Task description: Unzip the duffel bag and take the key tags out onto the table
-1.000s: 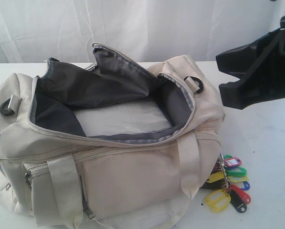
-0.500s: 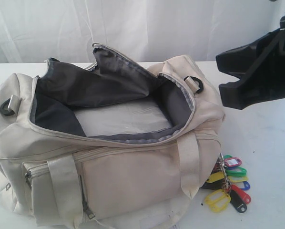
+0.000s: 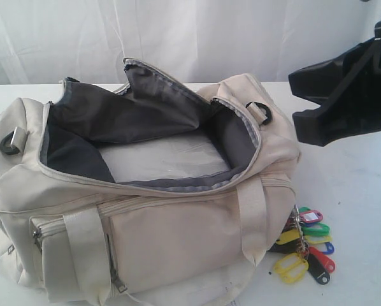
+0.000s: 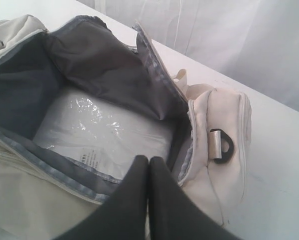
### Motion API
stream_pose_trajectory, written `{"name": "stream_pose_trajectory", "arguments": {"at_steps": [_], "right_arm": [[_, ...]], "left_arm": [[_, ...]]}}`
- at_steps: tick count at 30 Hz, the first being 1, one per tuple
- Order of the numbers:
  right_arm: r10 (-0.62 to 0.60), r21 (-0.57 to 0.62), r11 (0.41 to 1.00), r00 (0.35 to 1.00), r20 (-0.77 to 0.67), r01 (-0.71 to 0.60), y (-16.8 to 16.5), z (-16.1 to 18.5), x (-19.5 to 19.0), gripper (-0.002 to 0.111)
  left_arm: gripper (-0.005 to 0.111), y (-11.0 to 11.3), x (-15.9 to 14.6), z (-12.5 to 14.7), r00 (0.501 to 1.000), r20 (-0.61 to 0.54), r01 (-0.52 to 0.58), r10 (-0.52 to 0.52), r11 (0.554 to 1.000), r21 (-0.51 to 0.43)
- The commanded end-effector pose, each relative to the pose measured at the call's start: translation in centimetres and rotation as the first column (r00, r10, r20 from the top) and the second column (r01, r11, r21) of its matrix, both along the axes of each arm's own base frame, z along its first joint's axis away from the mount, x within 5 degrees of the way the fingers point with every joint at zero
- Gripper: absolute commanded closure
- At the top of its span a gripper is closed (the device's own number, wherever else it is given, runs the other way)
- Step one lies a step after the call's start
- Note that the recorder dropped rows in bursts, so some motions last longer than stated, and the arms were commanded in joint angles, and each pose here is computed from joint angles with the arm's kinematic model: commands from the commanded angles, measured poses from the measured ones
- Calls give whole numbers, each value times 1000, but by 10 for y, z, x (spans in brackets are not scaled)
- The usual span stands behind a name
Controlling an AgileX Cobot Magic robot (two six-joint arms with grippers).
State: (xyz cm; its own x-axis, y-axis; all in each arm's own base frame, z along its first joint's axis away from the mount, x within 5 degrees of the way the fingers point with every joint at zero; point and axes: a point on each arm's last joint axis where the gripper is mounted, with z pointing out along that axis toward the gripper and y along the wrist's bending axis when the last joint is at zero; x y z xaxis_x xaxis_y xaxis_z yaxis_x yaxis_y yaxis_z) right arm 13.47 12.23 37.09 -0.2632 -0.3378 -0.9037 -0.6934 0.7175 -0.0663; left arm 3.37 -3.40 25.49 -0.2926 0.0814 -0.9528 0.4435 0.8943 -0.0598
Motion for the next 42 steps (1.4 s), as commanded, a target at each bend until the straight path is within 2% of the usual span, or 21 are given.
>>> {"name": "stream_pose_trajectory", "arguments": {"at_steps": [1, 3, 6, 12, 19, 21, 26, 31, 39, 42], "right_arm": [[3, -4, 1000, 1000, 18, -3, -1, 1, 0, 108], [3, -4, 1000, 1000, 18, -3, -1, 1, 0, 108], [3, -4, 1000, 1000, 18, -3, -1, 1, 0, 108], [3, -4, 1000, 1000, 18, -3, -1, 1, 0, 108], [3, -4, 1000, 1000, 18, -3, -1, 1, 0, 108], [3, -4, 1000, 1000, 18, -3, -1, 1, 0, 108], [3, 0, 1000, 1000, 14, -3, -1, 1, -1, 108], [3, 0, 1000, 1000, 14, -3, -1, 1, -1, 108], [3, 0, 1000, 1000, 14, -3, -1, 1, -1, 108], [3, 0, 1000, 1000, 14, -3, -1, 1, -1, 108]], "left_arm": [[107, 3, 3, -16, 992, 69, -98, 110, 984, -151], [107, 5, 6, -23, 985, 85, -131, 147, 976, -176], [107, 6, 8, -30, 984, 81, -147, 161, 975, -165], [107, 8, 9, -31, 980, 142, -135, 138, 990, -27], [107, 11, 11, -37, 974, 162, -164, 157, 986, 31], [107, 14, 13, -45, 972, 141, -197, 187, 979, 61], [107, 26, 16, -68, 942, 0, -335, 335, 942, 40], [107, 26, 17, -90, 939, -56, -337, 340, 940, 61], [107, 25, 17, -89, 955, -4, -295, 298, 947, 131], [107, 25, 17, -89, 953, -9, -298, 302, 947, 118]]}}
